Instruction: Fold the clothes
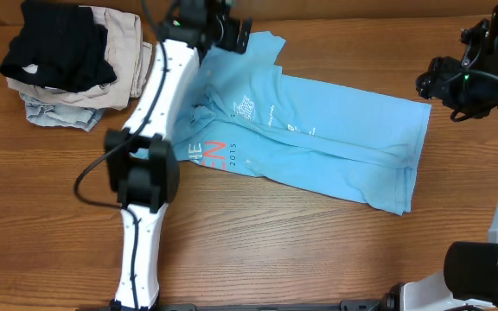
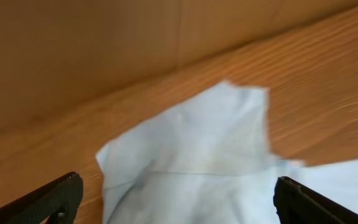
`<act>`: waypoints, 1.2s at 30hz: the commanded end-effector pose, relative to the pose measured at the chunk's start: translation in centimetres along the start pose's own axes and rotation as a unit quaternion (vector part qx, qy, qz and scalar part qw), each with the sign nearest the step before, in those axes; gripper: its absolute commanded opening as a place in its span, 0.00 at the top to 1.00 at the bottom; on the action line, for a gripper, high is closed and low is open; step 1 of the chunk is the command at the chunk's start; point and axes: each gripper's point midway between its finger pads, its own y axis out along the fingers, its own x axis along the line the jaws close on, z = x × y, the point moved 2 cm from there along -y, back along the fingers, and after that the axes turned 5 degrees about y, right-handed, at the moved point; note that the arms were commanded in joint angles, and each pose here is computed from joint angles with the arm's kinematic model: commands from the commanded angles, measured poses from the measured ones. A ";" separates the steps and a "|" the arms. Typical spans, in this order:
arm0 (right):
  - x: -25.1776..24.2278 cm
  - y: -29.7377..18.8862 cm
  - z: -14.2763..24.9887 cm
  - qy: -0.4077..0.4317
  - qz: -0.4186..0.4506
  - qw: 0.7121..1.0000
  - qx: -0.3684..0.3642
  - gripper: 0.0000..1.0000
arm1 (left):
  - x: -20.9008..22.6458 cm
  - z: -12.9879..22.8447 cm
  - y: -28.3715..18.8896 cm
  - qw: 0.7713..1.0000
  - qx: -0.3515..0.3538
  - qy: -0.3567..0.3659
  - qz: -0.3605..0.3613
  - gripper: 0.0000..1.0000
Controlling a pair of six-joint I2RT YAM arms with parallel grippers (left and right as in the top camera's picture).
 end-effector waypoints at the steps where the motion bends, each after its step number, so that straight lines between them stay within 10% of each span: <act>1: 0.2 -0.5 -0.1 -0.014 -0.004 1.000 -0.004 0.31 | 1.8 0.5 2.0 1.000 -0.012 -0.004 -0.029 0.00; 19: -0.5 3.4 0.4 -0.012 -0.001 1.000 0.010 0.30 | 4.7 5.2 8.7 0.998 -0.005 -0.036 -0.048 0.03; 30: -0.2 3.7 -0.1 -0.012 -0.011 1.000 -0.002 0.30 | -1.1 -1.4 -8.0 0.998 0.060 -0.025 0.024 0.03; 36: 0.3 3.7 0.3 -0.011 -0.028 0.999 0.010 0.30 | -3.2 -2.6 -9.7 0.999 0.048 0.003 0.020 0.00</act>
